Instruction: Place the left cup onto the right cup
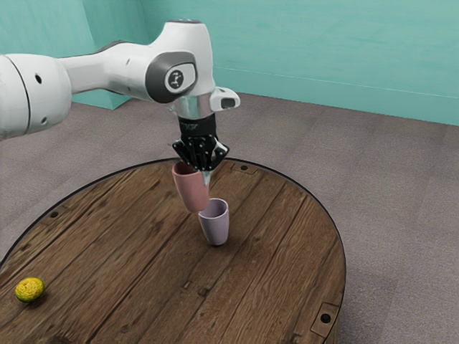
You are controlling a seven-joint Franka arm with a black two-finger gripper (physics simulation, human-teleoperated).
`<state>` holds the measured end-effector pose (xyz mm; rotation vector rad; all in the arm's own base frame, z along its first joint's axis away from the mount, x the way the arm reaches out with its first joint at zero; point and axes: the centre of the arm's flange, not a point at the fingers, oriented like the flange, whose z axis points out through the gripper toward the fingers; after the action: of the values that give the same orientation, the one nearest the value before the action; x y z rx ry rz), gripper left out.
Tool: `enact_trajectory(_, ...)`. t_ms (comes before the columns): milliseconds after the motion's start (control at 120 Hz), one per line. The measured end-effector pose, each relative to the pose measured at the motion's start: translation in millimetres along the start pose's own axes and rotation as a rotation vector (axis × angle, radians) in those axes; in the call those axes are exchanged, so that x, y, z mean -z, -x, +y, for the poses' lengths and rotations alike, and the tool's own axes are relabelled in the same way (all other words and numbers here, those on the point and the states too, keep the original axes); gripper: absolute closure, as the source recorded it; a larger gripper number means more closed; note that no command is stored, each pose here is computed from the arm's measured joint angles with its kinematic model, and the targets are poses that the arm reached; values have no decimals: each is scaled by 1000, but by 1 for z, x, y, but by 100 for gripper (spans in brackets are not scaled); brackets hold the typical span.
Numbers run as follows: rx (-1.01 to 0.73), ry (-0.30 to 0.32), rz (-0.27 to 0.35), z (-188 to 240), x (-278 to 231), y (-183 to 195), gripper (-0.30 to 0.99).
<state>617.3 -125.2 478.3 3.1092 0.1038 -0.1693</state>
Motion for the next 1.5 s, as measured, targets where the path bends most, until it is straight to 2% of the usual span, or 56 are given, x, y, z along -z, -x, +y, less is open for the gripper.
enact_trajectory(192, 45, -2, -15, 9, -11, -23, 77)
enact_trajectory(800, 134, -1, -6, -14, -45, -84, 78)
enact_trajectory(1100, 113, 21, 12, 0, -40, -77, 79)
enact_trajectory(1325, 125, 27, -25, -4, -60, -65, 78)
enact_trajectory(1500, 131, 26, -31, -6, -70, -60, 40)
